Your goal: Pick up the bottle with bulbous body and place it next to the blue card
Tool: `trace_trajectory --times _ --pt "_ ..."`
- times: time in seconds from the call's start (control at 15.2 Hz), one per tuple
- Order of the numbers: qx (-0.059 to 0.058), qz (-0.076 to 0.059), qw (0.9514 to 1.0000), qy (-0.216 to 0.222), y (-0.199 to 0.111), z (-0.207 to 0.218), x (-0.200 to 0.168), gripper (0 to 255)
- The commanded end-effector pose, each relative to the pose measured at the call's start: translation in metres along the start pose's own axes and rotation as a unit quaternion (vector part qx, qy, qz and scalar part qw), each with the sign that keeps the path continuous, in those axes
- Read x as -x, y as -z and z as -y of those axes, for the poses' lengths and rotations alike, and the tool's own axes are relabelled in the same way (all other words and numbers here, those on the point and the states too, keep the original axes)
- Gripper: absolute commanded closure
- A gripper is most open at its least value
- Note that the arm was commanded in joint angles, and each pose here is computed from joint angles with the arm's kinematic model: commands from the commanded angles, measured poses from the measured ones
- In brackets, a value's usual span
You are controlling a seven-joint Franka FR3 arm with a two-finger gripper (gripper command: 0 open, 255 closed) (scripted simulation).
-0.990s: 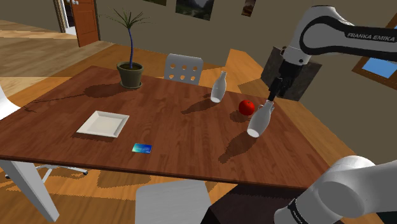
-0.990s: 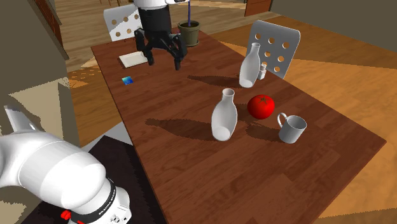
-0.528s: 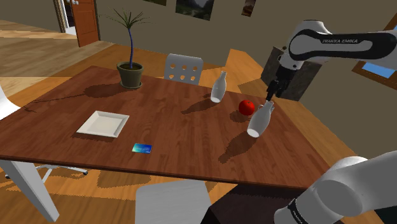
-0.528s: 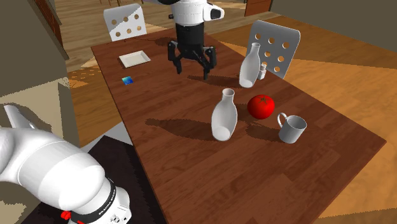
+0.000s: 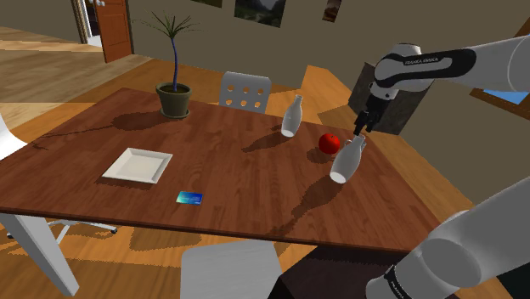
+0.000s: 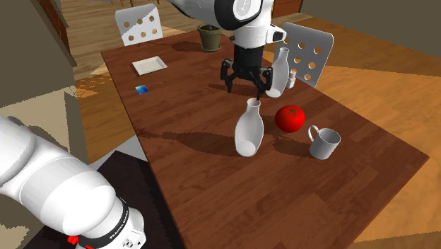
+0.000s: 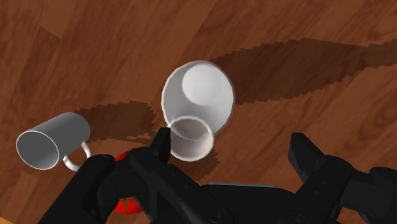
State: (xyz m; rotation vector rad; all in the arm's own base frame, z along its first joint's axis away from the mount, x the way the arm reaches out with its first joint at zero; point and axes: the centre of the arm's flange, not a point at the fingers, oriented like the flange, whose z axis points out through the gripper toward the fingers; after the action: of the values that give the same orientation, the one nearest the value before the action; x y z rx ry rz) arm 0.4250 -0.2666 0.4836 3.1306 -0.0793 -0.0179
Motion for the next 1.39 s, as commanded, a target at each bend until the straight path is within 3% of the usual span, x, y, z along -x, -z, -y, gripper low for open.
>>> trace_trajectory --times 0.0,0.59,1.06,1.12,1.32 --pt "-0.001 -0.001 1.0000 -0.003 -0.010 -0.024 -0.011 0" --pt "-0.002 -0.001 1.0000 -0.005 -0.055 -0.032 -0.015 0" --pt "-0.002 -0.001 1.0000 -0.005 -0.055 -0.032 -0.015 0" --pt "-0.002 -0.001 1.0000 -0.005 -0.055 -0.032 -0.015 255" --pt "-0.002 -0.001 1.0000 -0.005 -0.055 -0.032 -0.015 255"
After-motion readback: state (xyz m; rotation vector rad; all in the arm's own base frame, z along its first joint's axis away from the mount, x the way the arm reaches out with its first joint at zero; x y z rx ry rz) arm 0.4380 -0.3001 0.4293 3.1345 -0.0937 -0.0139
